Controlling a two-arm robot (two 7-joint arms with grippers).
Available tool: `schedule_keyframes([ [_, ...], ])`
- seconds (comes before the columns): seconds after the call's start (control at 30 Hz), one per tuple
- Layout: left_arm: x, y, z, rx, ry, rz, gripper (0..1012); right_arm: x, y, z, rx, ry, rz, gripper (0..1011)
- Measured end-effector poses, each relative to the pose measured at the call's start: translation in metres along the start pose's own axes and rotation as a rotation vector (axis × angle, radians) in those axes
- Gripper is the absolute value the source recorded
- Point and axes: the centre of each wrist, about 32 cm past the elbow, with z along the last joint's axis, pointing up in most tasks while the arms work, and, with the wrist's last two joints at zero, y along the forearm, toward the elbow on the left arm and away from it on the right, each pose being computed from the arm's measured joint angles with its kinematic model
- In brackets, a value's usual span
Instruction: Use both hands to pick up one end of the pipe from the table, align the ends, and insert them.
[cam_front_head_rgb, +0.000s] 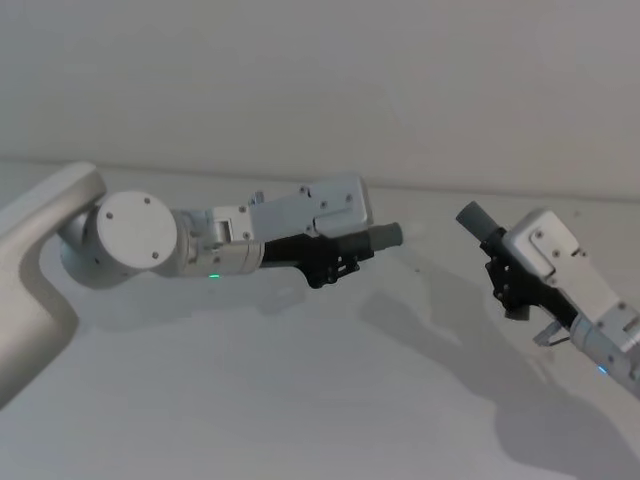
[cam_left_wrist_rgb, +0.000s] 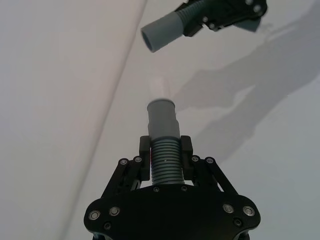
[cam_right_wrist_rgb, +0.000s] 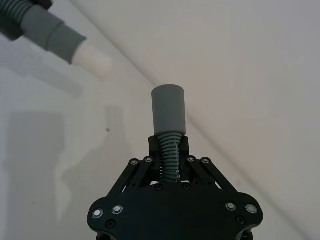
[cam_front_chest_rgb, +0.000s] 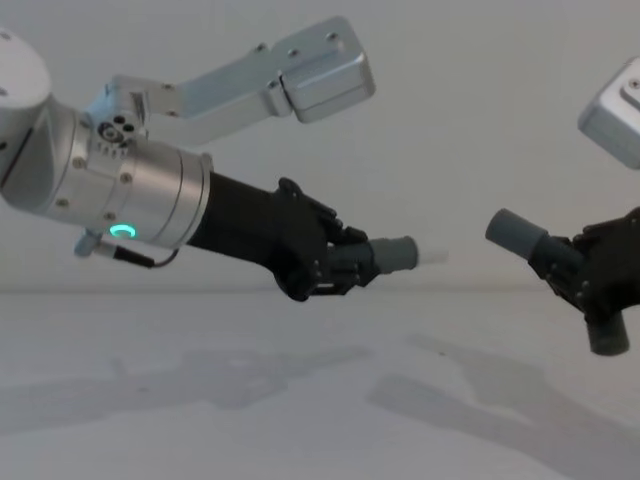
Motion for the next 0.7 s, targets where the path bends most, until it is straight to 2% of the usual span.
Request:
schedule_keyframes([
  [0.03,0.0028,0.001,0.0024,0.002,-0.038,-0.01,328,0.001,-0.001,-0.001,0.008,-0.017,0.002,172],
  [0.13,0.0071,0.0026,0.0066,0.005,-0.093,-0.021,328,0.004,-0.002,-0.006,0.043,-0.078,0.007,172],
  [0.17,0.0095,0.0036,0.009,0.008,-0.13,-0.03,328,0.005,-0.003,-0.007,0.052,-0.097,0.008,172],
  [0.23,0.0124,0.005,0.0118,0.01,-0.163,-0.036,328,0.009,-0.004,-0.01,0.083,-0.149,0.013,172],
  [0.27,0.015,0.0064,0.0142,0.013,-0.196,-0.043,329,0.01,-0.005,-0.011,0.091,-0.166,0.016,172],
  [0.33,0.0167,0.0072,0.0162,0.015,-0.22,-0.049,328,0.013,-0.006,-0.015,0.122,-0.221,0.024,171],
  [0.37,0.0183,0.0081,0.018,0.018,-0.244,-0.055,329,0.014,-0.006,-0.016,0.13,-0.237,0.025,173],
  [0.4,0.0192,0.0085,0.0188,0.019,-0.255,-0.057,328,0.015,-0.006,-0.017,0.141,-0.253,0.027,172],
  [0.5,0.0217,0.01,0.0216,0.023,-0.292,-0.066,328,0.021,-0.008,-0.023,0.188,-0.347,0.038,171],
  [0.7,0.0256,0.0123,0.0254,0.031,-0.342,-0.079,329,0.029,-0.01,-0.03,0.248,-0.458,0.056,172],
])
